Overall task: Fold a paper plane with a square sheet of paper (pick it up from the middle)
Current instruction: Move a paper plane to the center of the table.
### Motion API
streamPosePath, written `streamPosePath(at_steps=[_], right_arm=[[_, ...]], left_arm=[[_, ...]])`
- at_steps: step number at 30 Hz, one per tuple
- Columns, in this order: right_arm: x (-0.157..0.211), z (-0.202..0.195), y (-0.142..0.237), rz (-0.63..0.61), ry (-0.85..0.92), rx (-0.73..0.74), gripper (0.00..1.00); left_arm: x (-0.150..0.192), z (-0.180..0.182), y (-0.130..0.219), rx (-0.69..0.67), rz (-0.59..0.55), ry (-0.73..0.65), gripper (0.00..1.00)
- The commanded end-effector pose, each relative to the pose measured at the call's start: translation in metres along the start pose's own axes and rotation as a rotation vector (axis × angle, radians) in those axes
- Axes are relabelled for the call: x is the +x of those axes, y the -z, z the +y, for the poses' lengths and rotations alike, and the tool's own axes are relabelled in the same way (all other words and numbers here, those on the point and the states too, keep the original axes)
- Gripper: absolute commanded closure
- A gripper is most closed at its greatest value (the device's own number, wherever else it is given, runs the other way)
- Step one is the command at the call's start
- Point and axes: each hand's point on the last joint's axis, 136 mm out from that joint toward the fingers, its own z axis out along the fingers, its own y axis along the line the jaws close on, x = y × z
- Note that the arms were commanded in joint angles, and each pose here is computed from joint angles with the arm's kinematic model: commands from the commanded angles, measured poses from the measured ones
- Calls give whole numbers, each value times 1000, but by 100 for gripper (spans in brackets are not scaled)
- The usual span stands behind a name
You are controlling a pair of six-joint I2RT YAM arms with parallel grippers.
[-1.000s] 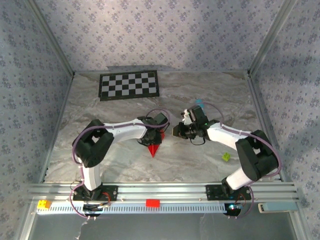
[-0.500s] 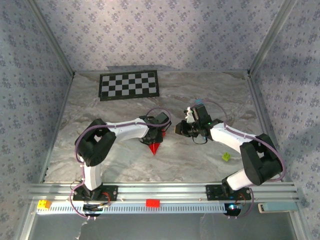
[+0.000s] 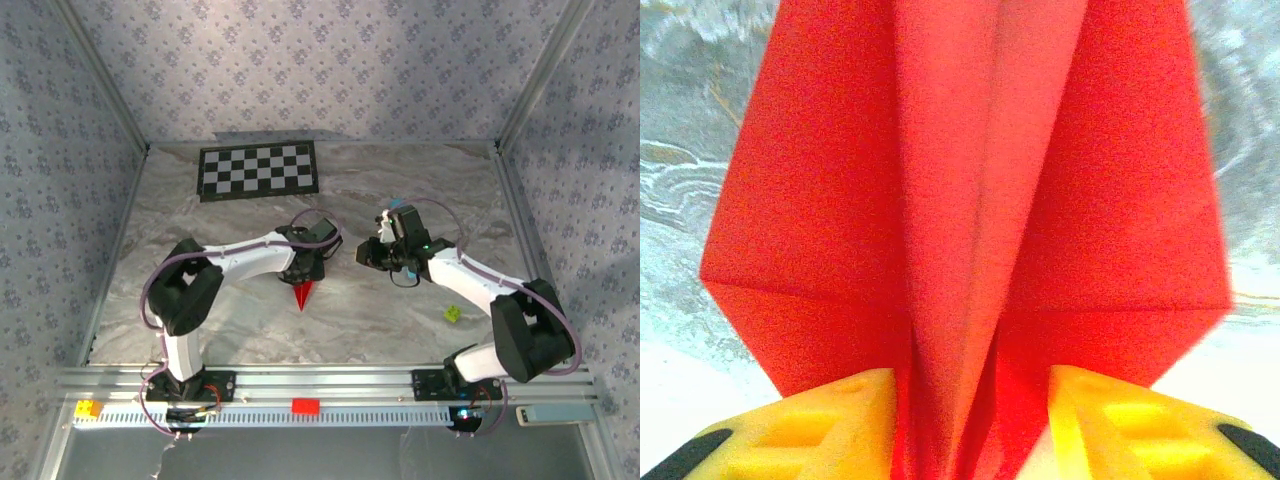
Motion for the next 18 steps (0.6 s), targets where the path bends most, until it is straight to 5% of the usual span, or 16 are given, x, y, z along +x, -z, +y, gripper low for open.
streamPosePath(at_steps=[1, 7, 13, 18], right_arm=[[-1, -6, 8, -14, 10, 27, 83], [-13, -11, 25, -66, 42, 73, 81], [-55, -41, 94, -324, 177, 373, 52], [-97, -103, 153, -605, 186, 750, 36]], left_arm=[[-8, 3, 22, -5, -35, 2, 55], [-16, 5, 43, 28, -85, 7, 54], [-42, 33, 86, 33, -279, -2, 46], [-72, 91, 105, -10, -450, 14, 15]])
